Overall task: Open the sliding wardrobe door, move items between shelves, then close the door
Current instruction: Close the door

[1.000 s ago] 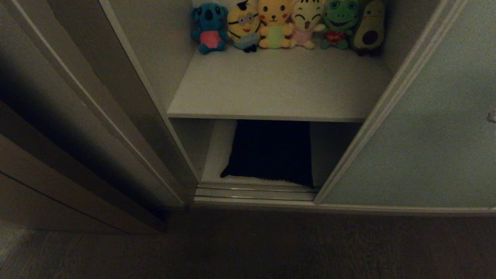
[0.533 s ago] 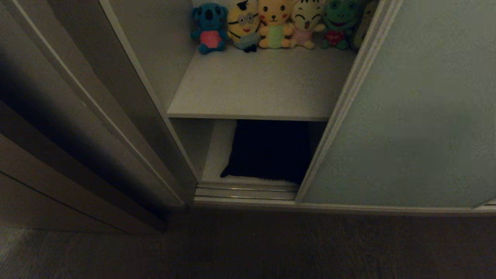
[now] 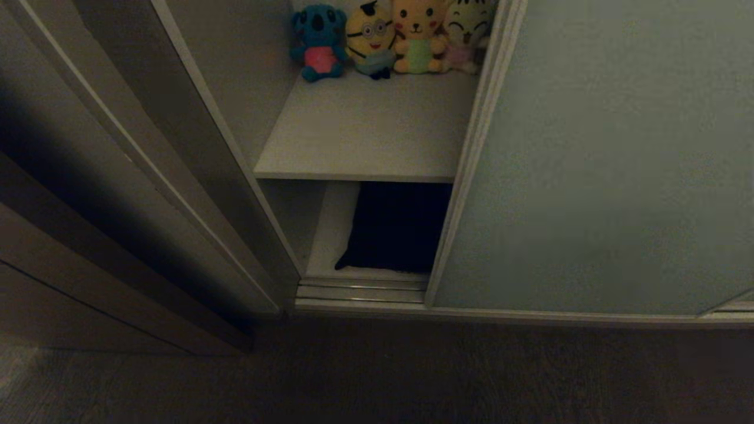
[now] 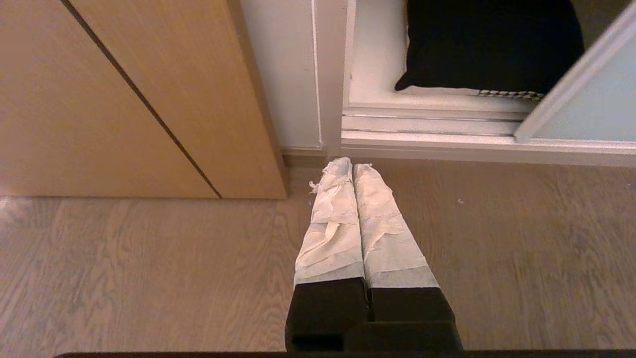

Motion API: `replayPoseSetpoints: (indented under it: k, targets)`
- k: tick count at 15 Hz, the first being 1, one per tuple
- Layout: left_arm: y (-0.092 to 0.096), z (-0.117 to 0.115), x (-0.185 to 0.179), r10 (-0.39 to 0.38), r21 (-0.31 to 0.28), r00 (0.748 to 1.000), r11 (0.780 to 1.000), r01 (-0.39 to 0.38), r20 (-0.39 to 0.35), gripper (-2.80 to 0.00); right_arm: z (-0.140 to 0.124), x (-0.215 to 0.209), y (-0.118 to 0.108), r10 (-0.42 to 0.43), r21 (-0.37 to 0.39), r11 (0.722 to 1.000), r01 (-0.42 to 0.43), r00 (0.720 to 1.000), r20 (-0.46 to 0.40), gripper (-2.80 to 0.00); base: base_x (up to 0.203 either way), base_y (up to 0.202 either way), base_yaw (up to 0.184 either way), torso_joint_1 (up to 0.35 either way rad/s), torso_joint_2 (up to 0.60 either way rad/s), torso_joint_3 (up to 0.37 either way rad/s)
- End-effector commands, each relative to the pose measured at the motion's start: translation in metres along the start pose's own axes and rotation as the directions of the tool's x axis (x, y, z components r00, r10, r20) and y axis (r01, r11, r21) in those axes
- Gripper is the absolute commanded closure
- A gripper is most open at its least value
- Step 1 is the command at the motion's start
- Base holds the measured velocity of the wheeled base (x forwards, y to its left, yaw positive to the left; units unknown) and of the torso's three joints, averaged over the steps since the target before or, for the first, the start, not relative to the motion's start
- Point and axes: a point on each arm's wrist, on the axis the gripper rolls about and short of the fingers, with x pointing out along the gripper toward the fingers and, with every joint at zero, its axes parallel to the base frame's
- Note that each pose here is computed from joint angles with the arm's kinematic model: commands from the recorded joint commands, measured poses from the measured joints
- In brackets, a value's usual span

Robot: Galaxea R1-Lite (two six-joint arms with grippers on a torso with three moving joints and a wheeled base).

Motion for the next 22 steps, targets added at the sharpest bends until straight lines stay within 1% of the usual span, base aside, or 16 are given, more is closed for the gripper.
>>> replayPoseSetpoints:
  k: [1, 3, 4, 6, 7, 8, 10, 12, 13, 15, 16, 17, 19, 20, 21, 22]
  targets:
    - [0.000, 0.000, 0.000, 0.000, 0.000, 1.000, 1.000, 0.000, -0.002, 0.00, -0.017, -0.015, 0.005, 0.022, -0.019, 1.000, -0.022, 0.999, 0.025, 0.00, 0.000, 0.000, 0.000, 0.000, 0.00, 0.000]
    - [0.000, 0.000, 0.000, 0.000, 0.000, 1.000, 1.000, 0.000, -0.002, 0.00, -0.031, -0.030, 0.009, 0.023, -0.044, 0.999, -0.020, 0.998, 0.066, 0.00, 0.000, 0.000, 0.000, 0.000, 0.00, 0.000]
    - [0.000, 0.000, 0.000, 0.000, -0.001, 1.000, 1.000, 0.000, -0.002, 0.00, -0.035, -0.034, 0.010, -0.007, -0.053, 0.999, 0.012, 0.996, 0.090, 0.00, 0.000, 0.000, 0.000, 0.000, 0.00, 0.000]
    - [0.000, 0.000, 0.000, 0.000, 0.000, 1.000, 1.000, 0.000, -0.002, 0.00, -0.021, -0.032, 0.011, -0.073, -0.053, 0.995, 0.080, 0.990, 0.120, 0.00, 0.000, 0.000, 0.000, 0.000, 0.00, 0.000]
    - [0.000, 0.000, 0.000, 0.000, -0.002, 1.000, 1.000, 0.000, -0.002, 0.00, -0.012, -0.029, 0.009, -0.144, -0.045, 0.987, 0.152, 0.980, 0.135, 0.00, 0.000, 0.000, 0.000, 0.000, 0.00, 0.000]
    - [0.000, 0.000, 0.000, 0.000, 0.000, 1.000, 1.000, 0.000, -0.002, 0.00, -0.007, -0.024, 0.005, -0.238, -0.030, 0.969, 0.245, 0.961, 0.141, 0.00, 0.000, 0.000, 0.000, 0.000, 0.00, 0.000]
    - [0.000, 0.000, 0.000, 0.000, 0.000, 1.000, 1.000, 0.000, -0.002, 0.00, 0.007, -0.011, -0.012, -0.414, -0.008, 0.907, 0.421, 0.896, 0.163, 0.00, 0.000, 0.000, 0.000, 0.000, 0.00, 0.000]
    - [0.000, 0.000, 0.000, 0.000, 0.000, 1.000, 1.000, 0.000, -0.002, 0.00, 0.022, -0.009, -0.025, -0.555, -0.001, 0.822, 0.569, 0.802, 0.220, 0.00, 0.000, 0.000, 0.000, 0.000, 0.00, 0.000]
    - [0.000, 0.000, 0.000, 0.000, 0.000, 1.000, 1.000, 0.000, -0.002, 0.00, 0.031, -0.009, -0.033, -0.626, 0.009, 0.765, 0.644, 0.741, 0.242, 0.00, 0.000, 0.000, 0.000, 0.000, 0.00, 0.000]
    - [0.000, 0.000, 0.000, -0.001, 0.000, 1.000, 1.000, 0.001, -0.002, 0.00, 0.046, -0.011, -0.061, -0.758, 0.046, 0.631, 0.775, 0.602, 0.249, 0.00, 0.000, 0.000, 0.000, 0.000, 0.00, 0.000]
    - [0.000, 0.000, 0.000, -0.001, 0.000, 1.000, 1.000, 0.001, -0.002, 0.00, 0.054, -0.012, -0.079, -0.820, 0.075, 0.550, 0.832, 0.521, 0.238, 0.00, 0.000, 0.000, 0.000, 0.000, 0.00, 0.000]
    - [0.000, 0.000, 0.000, 0.000, -0.001, 1.000, 1.000, 0.000, -0.002, 0.00, 0.059, -0.014, -0.098, -0.872, 0.103, 0.466, 0.879, 0.436, 0.222, 0.00, 0.000, 0.000, 0.000, 0.000, 0.00, 0.000]
    - [0.000, 0.000, 0.000, -0.001, -0.001, 1.000, 1.000, 0.001, -0.002, 0.00, 0.077, -0.022, -0.129, -0.932, 0.137, 0.328, 0.935, 0.296, 0.210, 0.00, 0.000, 0.000, 0.000, 0.000, 0.00, 0.000]
    - [0.000, 0.000, 0.000, 0.000, 0.000, 1.000, 1.000, 0.000, -0.002, 0.00, 0.089, -0.027, -0.143, -0.946, 0.149, 0.278, 0.949, 0.243, 0.216, 0.00, 0.000, 0.000, 0.000, 0.000, 0.00, 0.000]
    - [0.000, 0.000, 0.000, -0.001, 0.000, 1.000, 1.000, 0.001, -0.002, 0.00, 0.100, -0.032, -0.157, -0.952, 0.157, 0.247, 0.956, 0.210, 0.221, 0.00, 0.000, 0.000, 0.000, 0.000, 0.00, 0.000]
    - [0.000, 0.000, 0.000, 0.000, -0.002, 1.000, 1.000, 0.000, -0.002, 0.00, 0.114, -0.036, -0.169, -0.954, 0.165, 0.228, 0.960, 0.186, 0.235, 0.00, 0.000, 0.000, 0.000, 0.000, 0.00, 0.000]
